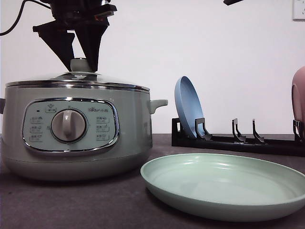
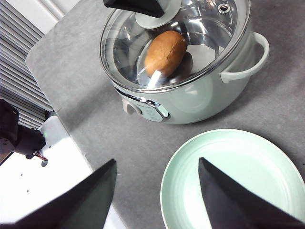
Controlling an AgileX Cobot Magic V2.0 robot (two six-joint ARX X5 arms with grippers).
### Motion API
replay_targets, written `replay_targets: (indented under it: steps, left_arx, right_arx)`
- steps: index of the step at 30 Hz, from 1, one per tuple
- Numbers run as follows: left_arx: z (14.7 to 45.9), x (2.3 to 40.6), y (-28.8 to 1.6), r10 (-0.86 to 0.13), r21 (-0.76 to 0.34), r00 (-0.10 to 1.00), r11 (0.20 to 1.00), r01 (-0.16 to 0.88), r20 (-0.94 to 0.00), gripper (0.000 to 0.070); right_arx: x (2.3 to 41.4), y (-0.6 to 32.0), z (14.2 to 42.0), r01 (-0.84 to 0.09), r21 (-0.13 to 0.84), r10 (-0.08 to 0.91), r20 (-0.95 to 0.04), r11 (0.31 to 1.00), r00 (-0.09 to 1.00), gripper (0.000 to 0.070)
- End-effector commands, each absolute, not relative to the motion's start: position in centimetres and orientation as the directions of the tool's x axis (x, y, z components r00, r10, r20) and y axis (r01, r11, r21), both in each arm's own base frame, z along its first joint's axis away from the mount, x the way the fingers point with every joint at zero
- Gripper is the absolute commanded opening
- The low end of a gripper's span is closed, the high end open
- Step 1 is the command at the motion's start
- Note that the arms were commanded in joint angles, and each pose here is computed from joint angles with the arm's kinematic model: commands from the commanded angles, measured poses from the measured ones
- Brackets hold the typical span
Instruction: Transfer potato from steamer to green plate
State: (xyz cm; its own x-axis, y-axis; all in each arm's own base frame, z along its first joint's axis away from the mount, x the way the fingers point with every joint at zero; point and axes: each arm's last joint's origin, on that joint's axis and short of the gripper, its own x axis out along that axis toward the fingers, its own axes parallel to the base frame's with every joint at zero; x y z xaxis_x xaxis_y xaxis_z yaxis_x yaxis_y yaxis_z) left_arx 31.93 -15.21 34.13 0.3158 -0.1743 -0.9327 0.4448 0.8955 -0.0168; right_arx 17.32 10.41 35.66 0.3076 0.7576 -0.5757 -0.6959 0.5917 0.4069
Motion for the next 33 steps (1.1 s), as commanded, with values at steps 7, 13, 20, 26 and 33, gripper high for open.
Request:
replay_targets:
  steps: [7,13,20,26,33]
  left_arx:
    - [34.2,32.2,-15.5,-0.169,-0.011,0.312,0.893,0.451,-0.935,0.0001]
    - [34.6,32.2,-15.1,-0.172,-0.01,0.326,0.897,0.443,-0.929,0.0001]
    - [36.9,31.2,-13.7,-0.196,-0.007,0.407,0.907,0.422,-0.892,0.0001]
    - [39.1,29.9,-11.7,-0.198,-0.002,0.473,0.924,0.383,-0.859,0.0001]
    - [41.6,28.3,-8.2,-0.128,0.042,0.568,0.96,0.276,-0.813,0.0001]
  right_arx:
    - [17.5,10.6,36.1,-0.71,0.393,0.763,-0.565,0.585,0.315,0.0339]
    - [17.5,10.6,36.1,-0.707,0.396,0.763,-0.565,0.586,0.315,0.034]
    - [17.5,10.6,36.1,-0.707,0.396,0.763,-0.565,0.585,0.315,0.034]
    - [17.5,10.6,36.1,-0.707,0.397,0.764,-0.561,0.585,0.318,0.034]
    - [17.5,10.6,36.1,-0.7,0.404,0.765,-0.56,0.588,0.319,0.034]
